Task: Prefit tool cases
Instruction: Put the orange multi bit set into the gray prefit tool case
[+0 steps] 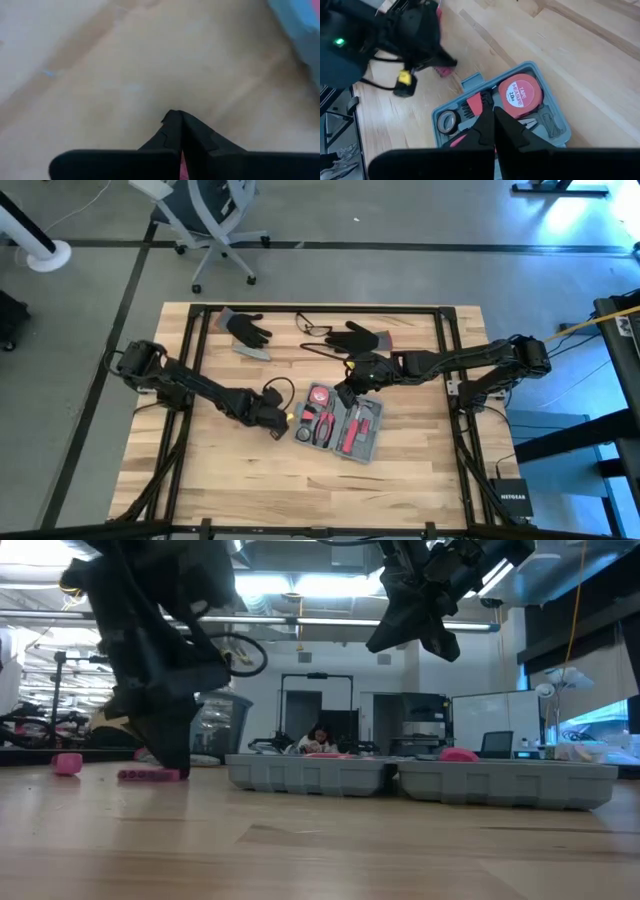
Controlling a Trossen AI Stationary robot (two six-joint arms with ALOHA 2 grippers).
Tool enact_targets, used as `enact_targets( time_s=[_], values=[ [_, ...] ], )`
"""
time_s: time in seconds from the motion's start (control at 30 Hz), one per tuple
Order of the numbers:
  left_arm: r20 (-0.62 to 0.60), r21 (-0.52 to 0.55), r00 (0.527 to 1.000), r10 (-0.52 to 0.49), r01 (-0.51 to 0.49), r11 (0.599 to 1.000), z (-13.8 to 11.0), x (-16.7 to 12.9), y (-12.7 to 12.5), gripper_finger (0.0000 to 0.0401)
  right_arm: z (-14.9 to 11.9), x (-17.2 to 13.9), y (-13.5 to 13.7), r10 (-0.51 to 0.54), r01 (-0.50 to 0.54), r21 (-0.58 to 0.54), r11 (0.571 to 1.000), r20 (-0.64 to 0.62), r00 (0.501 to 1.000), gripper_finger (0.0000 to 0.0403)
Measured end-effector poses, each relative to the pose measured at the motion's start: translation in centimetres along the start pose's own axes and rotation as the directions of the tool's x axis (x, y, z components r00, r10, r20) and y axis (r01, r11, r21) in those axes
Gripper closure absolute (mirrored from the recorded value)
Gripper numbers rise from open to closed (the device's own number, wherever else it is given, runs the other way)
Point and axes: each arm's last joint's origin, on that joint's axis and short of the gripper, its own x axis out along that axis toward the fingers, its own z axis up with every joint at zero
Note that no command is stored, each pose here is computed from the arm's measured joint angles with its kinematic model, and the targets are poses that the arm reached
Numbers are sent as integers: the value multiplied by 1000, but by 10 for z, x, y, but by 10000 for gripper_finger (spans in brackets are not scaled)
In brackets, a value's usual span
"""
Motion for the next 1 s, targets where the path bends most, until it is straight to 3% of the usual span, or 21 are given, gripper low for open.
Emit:
enact_targets(
  time_s=[0.2,0.4,0.6,0.73,0.87,1.0],
  values=[
    [-54,-45,992,-113,111,993,-24,-9,-18,401,0,0,0,8,-8,0,1000,-7,1000,403],
    [-123,-138,978,-169,151,979,-42,-21,-26,401,0,0,0,13,-13,-3,1000,-13,1000,403],
    [-115,-255,965,-235,200,946,-40,-44,-23,401,0,0,0,13,-14,-35,999,-13,1000,403],
    [-75,-211,979,-190,171,962,-40,-63,-15,401,5,-4,6,44,-45,-93,995,-5,999,403],
    [-29,-96,980,-198,194,976,-40,-85,-9,401,10,-6,11,60,-58,-136,989,10,998,403],
    [-58,-7,993,-100,100,995,-44,-88,3,401,12,-7,12,69,-66,-138,988,20,997,403]
  ],
)
